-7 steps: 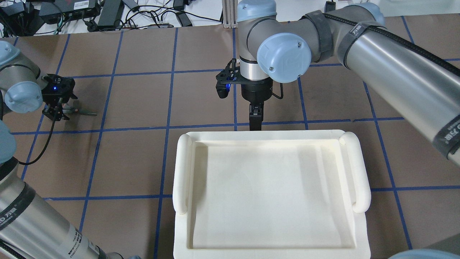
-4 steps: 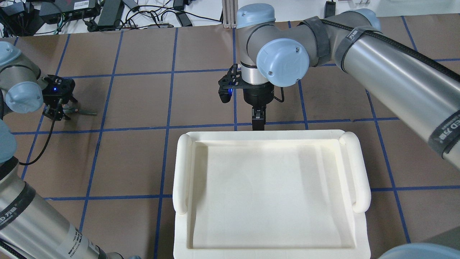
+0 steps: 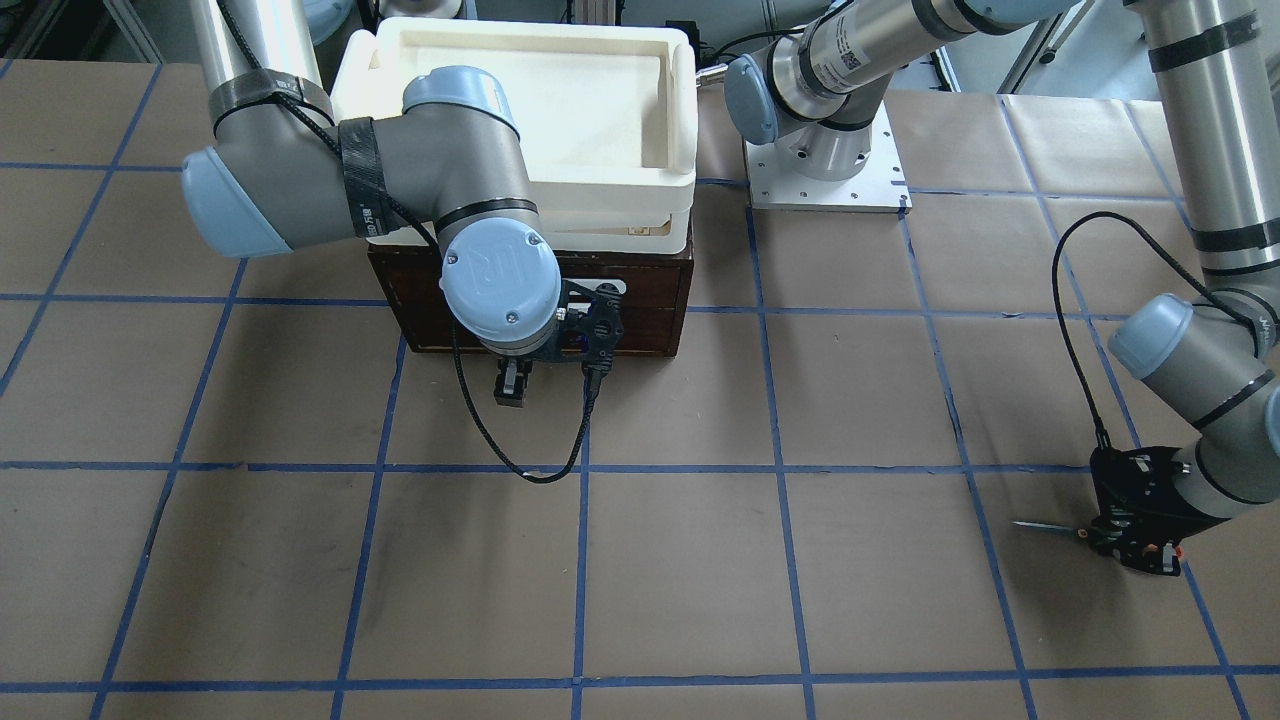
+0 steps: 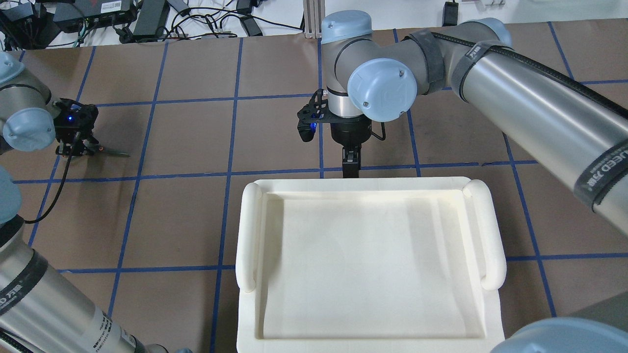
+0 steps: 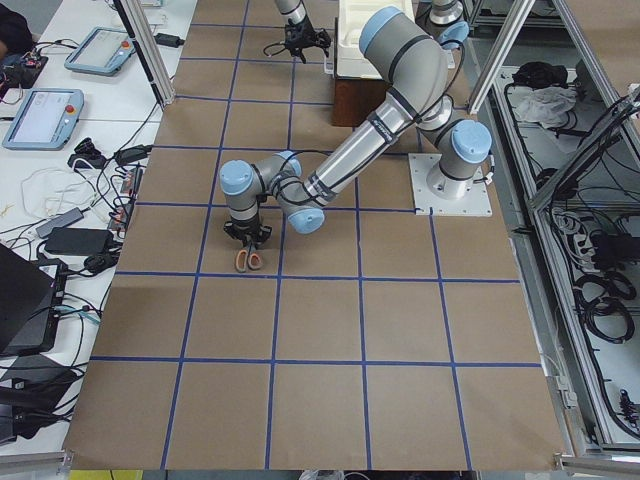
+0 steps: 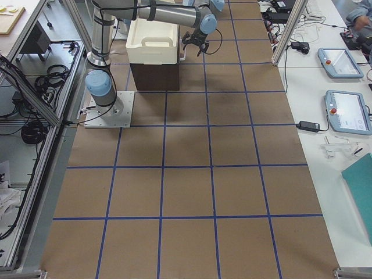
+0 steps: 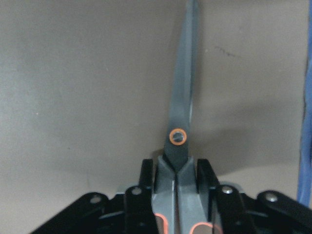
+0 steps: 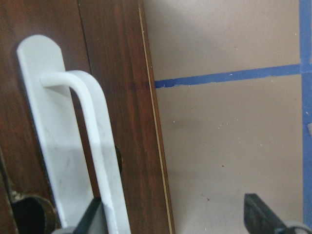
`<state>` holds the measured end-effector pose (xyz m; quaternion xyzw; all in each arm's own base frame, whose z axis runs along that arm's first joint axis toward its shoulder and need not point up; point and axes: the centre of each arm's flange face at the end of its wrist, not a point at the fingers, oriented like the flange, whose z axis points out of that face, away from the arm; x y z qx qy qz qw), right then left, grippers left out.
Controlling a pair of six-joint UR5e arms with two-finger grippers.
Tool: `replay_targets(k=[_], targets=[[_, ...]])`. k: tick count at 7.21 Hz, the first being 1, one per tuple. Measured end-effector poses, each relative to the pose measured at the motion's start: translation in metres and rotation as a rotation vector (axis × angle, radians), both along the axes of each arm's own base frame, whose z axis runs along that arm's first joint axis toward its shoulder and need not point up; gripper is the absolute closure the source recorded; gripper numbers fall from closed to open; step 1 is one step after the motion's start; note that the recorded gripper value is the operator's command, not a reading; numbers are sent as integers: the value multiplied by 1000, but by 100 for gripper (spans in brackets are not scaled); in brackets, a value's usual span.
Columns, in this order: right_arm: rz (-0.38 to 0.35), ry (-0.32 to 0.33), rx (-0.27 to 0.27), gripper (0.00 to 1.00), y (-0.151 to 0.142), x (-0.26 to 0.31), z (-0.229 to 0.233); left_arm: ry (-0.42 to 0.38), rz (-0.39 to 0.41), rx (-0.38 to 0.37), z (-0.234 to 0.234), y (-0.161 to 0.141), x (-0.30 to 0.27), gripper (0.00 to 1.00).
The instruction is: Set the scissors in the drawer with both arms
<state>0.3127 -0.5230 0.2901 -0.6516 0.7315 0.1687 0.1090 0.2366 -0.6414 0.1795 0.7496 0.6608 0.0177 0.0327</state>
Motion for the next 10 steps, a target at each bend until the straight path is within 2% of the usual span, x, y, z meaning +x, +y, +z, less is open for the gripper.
replay_targets(k=[7,10], targets=[[17,5,0,0,10,6,-11,-19,-33,-19,24,-7,-30,100],[26,-8,-32,0,6,9,-12,-23,-42,-23,35,-10,-44,100]])
